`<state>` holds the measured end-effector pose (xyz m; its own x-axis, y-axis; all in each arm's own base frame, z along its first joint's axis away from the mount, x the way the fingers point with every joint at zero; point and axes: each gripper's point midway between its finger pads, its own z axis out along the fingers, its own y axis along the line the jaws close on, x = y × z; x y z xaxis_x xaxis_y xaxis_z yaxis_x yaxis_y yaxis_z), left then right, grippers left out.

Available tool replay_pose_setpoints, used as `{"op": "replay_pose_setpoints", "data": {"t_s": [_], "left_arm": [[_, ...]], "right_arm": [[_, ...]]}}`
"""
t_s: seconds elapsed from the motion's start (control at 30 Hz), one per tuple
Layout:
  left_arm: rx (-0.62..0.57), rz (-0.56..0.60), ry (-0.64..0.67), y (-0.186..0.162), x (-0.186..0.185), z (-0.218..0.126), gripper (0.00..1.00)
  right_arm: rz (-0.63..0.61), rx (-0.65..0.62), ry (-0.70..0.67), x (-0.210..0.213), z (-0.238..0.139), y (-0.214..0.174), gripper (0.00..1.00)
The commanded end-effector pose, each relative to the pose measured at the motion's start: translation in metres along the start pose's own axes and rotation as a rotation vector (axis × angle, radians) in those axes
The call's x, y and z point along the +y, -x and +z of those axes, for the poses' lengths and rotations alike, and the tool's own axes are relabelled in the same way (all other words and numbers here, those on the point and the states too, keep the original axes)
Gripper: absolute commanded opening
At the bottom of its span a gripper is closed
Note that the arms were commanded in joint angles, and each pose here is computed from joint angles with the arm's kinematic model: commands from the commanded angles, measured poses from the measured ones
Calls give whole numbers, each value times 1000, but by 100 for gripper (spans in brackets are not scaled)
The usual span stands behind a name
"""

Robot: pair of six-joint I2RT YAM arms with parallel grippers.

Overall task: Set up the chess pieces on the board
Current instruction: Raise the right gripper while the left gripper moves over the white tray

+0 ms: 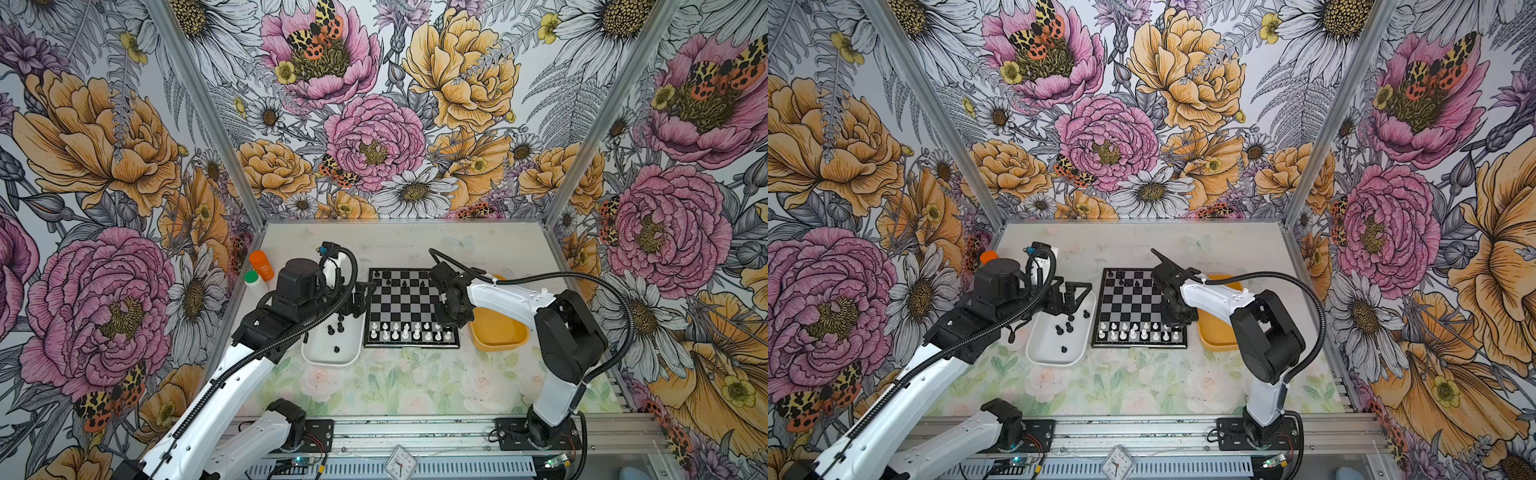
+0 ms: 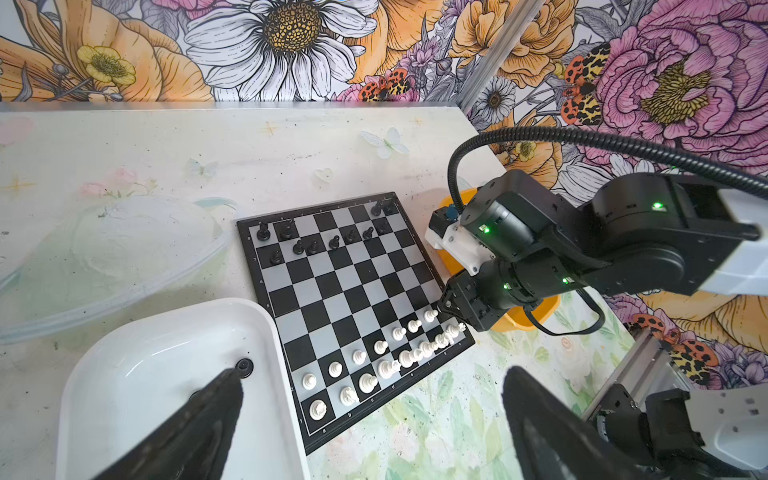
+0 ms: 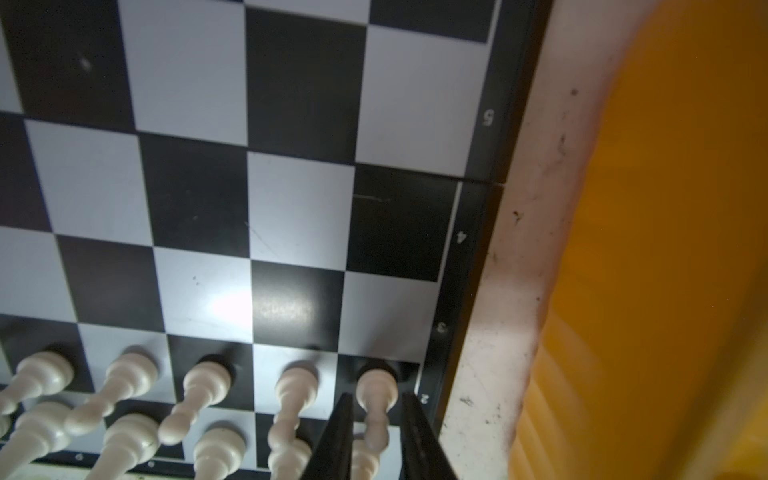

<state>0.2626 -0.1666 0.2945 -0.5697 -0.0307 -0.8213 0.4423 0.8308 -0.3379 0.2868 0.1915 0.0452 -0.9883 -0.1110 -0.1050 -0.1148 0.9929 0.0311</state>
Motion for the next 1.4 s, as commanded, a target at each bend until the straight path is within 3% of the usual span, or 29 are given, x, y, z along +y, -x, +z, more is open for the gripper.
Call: {"op": "replay_pose_setpoints", "data": {"t_s": [0.0, 0.37, 0.57, 0.6, 0.63, 0.67, 0.73, 0.77, 0.8, 1.07, 1.37], "left_arm": [[-13, -4, 13, 1, 3, -4, 99], [1, -64, 84, -7, 19, 3, 99], [60, -159, 215, -30, 46, 12, 99], [78, -173, 246, -35, 52, 13, 99], [100, -190, 271, -40, 58, 16, 98], [123, -199, 293, -45, 63, 18, 97], [170, -222, 333, -54, 70, 22, 91], [187, -236, 350, -57, 74, 24, 89], [197, -247, 358, -60, 76, 26, 87], [276, -358, 404, -80, 91, 36, 74], [355, -415, 444, -100, 99, 46, 65]], "right_arm": [[-1, -37, 16, 5, -8, 5, 31], [-14, -134, 43, 4, -48, 33, 43], [-36, -204, 51, 3, -87, 53, 52], [-39, -218, 50, 3, -95, 56, 56], [-41, -235, 50, 3, -104, 59, 68], [-42, -251, 52, 3, -112, 62, 73], [-41, -279, 63, 4, -129, 66, 77], [-41, -289, 70, 4, -136, 68, 94], [-44, -297, 75, 4, -142, 68, 97], [-51, -349, 105, 4, -176, 69, 100], [-70, -322, 102, 4, -167, 66, 100]]}}
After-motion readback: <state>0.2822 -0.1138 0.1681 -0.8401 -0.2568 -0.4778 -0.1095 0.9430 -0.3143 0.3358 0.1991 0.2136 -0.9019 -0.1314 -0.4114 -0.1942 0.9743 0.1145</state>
